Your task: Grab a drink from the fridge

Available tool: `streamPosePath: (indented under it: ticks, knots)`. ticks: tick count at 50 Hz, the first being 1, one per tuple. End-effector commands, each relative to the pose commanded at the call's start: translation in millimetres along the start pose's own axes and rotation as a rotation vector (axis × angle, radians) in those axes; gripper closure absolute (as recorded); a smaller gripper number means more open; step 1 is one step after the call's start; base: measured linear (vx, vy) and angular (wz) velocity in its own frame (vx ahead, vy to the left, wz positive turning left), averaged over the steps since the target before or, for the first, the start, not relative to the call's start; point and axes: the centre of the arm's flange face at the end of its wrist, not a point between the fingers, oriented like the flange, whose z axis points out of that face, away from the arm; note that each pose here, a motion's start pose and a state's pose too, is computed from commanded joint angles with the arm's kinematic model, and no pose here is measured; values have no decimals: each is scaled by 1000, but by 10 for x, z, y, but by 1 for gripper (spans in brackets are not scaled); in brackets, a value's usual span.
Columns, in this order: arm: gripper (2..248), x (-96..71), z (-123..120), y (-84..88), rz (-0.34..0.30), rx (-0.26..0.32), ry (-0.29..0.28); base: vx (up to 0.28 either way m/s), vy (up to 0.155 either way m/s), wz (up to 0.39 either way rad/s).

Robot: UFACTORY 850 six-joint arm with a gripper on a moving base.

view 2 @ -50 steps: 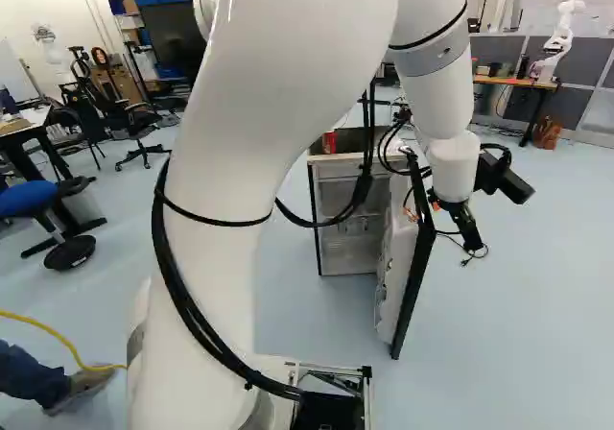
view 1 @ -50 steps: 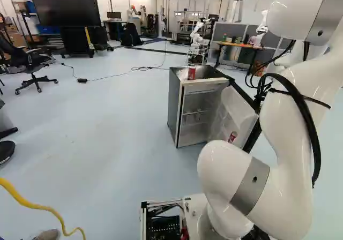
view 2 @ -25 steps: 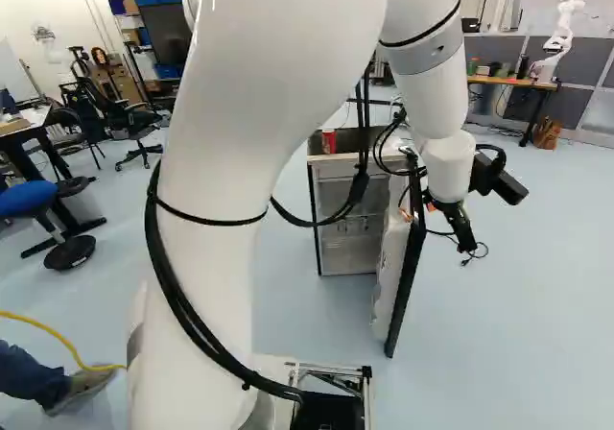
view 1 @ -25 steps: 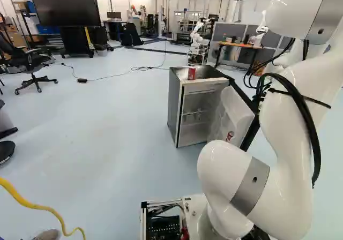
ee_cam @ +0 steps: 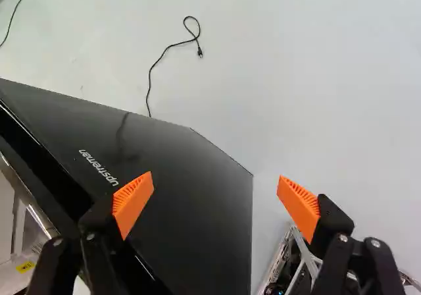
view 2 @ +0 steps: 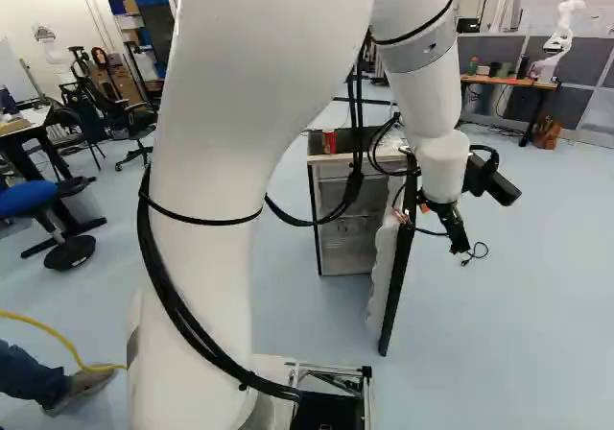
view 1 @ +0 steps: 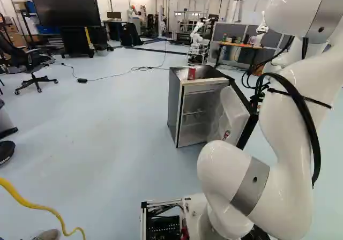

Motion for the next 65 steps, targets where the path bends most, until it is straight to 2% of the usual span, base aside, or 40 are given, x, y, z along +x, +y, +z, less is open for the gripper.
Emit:
streamPosePath:
  ticks: [65]
  knots:
    - [3,-515,-200,-134,-50,10,-45,0,0,0]
